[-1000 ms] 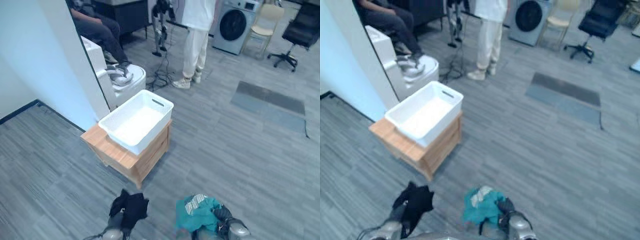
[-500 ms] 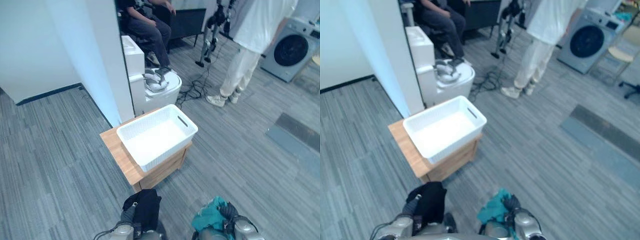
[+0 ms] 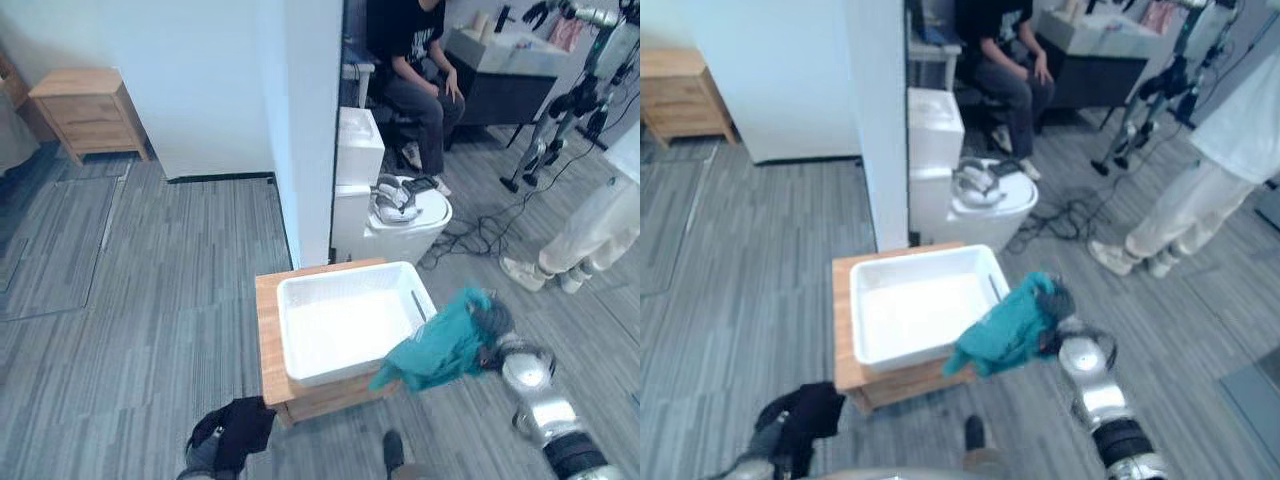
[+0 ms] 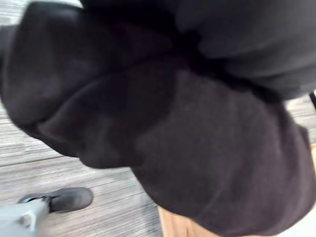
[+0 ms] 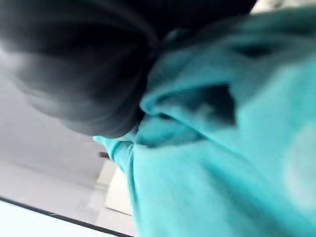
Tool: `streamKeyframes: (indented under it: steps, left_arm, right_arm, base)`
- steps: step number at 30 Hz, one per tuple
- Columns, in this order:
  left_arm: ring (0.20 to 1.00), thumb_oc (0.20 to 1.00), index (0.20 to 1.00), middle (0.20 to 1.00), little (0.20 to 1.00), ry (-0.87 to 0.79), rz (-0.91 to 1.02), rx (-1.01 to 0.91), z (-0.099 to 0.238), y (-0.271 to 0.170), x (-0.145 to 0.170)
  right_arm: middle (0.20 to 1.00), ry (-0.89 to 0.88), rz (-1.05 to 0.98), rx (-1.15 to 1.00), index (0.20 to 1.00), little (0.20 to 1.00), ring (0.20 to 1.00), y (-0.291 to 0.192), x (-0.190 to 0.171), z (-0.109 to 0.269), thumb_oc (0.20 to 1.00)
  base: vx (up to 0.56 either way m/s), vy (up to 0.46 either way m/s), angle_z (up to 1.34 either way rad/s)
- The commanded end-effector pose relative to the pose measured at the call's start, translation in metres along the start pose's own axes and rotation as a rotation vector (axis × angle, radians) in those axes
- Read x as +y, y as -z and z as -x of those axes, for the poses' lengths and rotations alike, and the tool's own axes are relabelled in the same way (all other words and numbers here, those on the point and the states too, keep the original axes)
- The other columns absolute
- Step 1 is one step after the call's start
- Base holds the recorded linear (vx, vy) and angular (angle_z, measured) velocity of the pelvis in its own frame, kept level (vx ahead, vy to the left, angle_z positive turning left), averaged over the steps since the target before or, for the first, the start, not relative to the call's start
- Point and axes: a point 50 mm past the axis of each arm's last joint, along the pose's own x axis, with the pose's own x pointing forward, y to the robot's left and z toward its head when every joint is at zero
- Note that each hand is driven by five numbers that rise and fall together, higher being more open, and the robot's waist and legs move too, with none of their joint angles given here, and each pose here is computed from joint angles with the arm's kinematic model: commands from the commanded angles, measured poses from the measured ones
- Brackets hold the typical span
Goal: Tidy up the quilt and then pick up the clothes from the bed and put them into the laundry hamper.
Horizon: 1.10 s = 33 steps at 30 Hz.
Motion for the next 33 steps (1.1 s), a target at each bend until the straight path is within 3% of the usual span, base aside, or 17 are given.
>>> streamKeyframes:
  steps: [1, 9, 17, 18, 19, 25, 26, 27, 30, 33]
  left_arm:
    - [0.2, 0.2, 0.2, 0.2, 0.2, 0.027, 0.012, -0.171, -0.008, -0.049, 0.004]
    - [0.2, 0.2, 0.2, 0.2, 0.2, 0.041, 0.058, -0.218, -0.008, -0.061, 0.007]
    - [0.2, 0.2, 0.2, 0.2, 0.2, 0.096, 0.079, -0.441, 0.006, -0.102, 0.016]
    - [0.2, 0.2, 0.2, 0.2, 0.2, 0.122, 0.105, -0.492, 0.009, -0.113, 0.015]
    - [0.2, 0.2, 0.2, 0.2, 0.2, 0.188, 0.154, -0.586, 0.018, -0.136, 0.013]
    - [0.2, 0.2, 0.2, 0.2, 0.2, 0.322, 0.051, -0.828, 0.055, -0.187, 0.013]
    - [0.2, 0.2, 0.2, 0.2, 0.2, 0.345, -0.035, -0.938, 0.075, -0.206, 0.012]
    - [0.2, 0.2, 0.2, 0.2, 0.2, 0.345, -0.035, -0.938, 0.075, -0.206, 0.012]
    - [0.2, 0.2, 0.2, 0.2, 0.2, 0.333, -0.219, -1.079, 0.1, -0.235, 0.012]
    - [0.2, 0.2, 0.2, 0.2, 0.2, 0.377, -0.277, -1.199, 0.12, -0.258, 0.002]
  right_arm:
    - [0.2, -0.076, 0.073, -0.362, 0.2, 0.2, 0.2, -0.089, -0.003, -0.034, 0.2]
    - [0.2, -0.102, 0.149, -0.363, 0.2, 0.2, 0.2, -0.11, 0.004, -0.064, 0.2]
    - [0.2, -0.083, 0.236, -0.155, 0.2, 0.2, 0.2, -0.085, -0.008, -0.099, 0.2]
    - [0.464, -0.065, 0.224, -0.111, 0.464, 0.464, 0.464, -0.079, -0.011, -0.103, 0.464]
    - [1.0, -0.03, 0.211, -0.034, 1.0, 1.0, 1.0, -0.071, -0.015, -0.111, 1.0]
    - [1.0, -0.014, 0.281, -0.064, 1.0, 1.0, 1.0, -0.081, -0.013, -0.114, 1.0]
    - [1.0, -0.009, 0.448, -0.139, 1.0, 1.0, 1.0, -0.089, -0.011, -0.108, 1.0]
    - [1.0, -0.009, 0.448, -0.139, 1.0, 1.0, 1.0, -0.089, -0.011, -0.108, 1.0]
    - [1.0, -0.072, 0.806, -0.19, 1.0, 1.0, 1.0, -0.08, -0.021, -0.078, 1.0]
    - [1.0, -0.087, 0.853, -0.182, 1.0, 1.0, 1.0, -0.066, -0.033, -0.054, 1.0]
  base:
    - [0.07, -0.226, 0.14]
    - [-0.05, -0.077, 0.61]
    - [0.0, 0.015, 0.18]
    - [-0.06, 0.031, 0.07]
    - [-0.04, 0.031, 0.13]
    - [0.01, 0.013, 0.1]
    - [0.01, 0.0, -0.04]
    - [0.03, -0.006, -0.07]
    - [0.08, -0.021, -0.12]
    - [0.09, -0.027, -0.17]
